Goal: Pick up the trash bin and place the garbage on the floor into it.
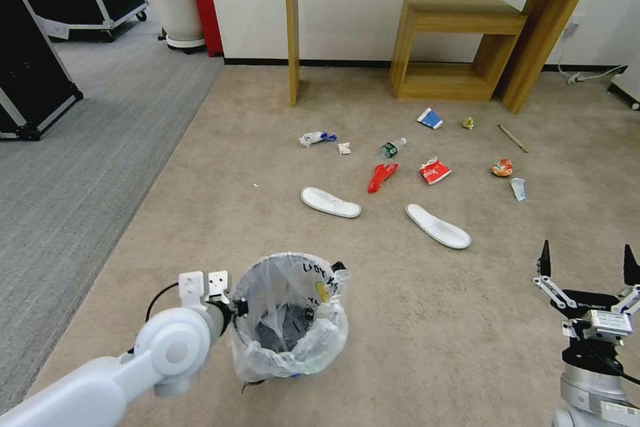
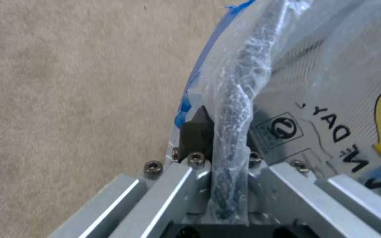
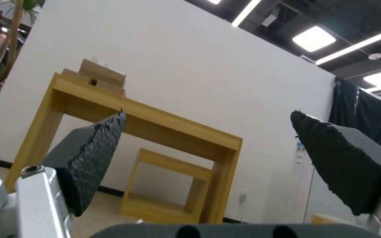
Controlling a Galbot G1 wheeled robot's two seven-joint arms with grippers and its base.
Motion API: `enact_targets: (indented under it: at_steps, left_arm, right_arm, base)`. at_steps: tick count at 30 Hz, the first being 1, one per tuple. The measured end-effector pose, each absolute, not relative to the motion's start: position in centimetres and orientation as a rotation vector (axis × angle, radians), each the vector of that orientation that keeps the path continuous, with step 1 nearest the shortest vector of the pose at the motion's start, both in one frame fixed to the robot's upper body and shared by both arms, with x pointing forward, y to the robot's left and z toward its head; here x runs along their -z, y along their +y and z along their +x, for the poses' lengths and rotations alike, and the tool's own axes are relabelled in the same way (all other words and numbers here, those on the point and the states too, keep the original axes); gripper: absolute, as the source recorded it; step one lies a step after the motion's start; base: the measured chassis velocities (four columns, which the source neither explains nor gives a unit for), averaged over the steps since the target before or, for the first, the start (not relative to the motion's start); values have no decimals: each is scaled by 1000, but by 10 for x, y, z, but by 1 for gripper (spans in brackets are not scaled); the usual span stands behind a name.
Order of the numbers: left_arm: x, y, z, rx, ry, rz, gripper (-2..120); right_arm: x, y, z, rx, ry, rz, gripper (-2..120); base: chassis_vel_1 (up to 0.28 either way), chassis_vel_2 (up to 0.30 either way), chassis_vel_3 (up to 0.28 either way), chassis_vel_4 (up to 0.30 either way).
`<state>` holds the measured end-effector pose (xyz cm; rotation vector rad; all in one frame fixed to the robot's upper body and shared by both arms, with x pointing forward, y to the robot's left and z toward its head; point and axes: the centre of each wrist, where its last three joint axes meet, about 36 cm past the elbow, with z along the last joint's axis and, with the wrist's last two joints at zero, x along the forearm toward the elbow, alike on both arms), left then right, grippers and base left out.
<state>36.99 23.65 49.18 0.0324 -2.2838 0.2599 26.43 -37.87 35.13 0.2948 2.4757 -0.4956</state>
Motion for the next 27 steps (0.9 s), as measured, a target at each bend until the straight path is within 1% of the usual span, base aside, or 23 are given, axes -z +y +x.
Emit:
enact_targets:
  at_steps: [3, 5, 6, 10, 18, 27]
  left_arm:
    - [-498, 239, 370, -288, -2306, 33, 0]
    - [-502, 241, 369, -299, -2324, 39, 0]
    - [-504, 243, 366, -288, -2319, 36, 0]
    - [-507, 251, 357, -222, -2288, 36, 0]
    - [-507, 258, 355, -189, -2278, 59, 0]
    - [-512, 255, 357, -239, -2324, 15, 0]
  right_arm:
    - [-351, -378, 264, 494, 2478, 294, 93]
    - [-350, -377, 264, 493, 2483, 291, 96]
    - [-349, -376, 264, 494, 2486, 290, 99]
    - [-349, -374, 265, 491, 2487, 290, 100]
    - [-350, -370, 267, 483, 2489, 281, 100]
    - [-339, -361, 270, 511, 2496, 291, 100]
  base:
    - [0, 0, 0, 0]
    - [0, 0, 0, 0]
    - [0, 0, 0, 0]
    - [0, 0, 0, 0]
    - [0, 0, 0, 0]
    - [0, 0, 0, 0]
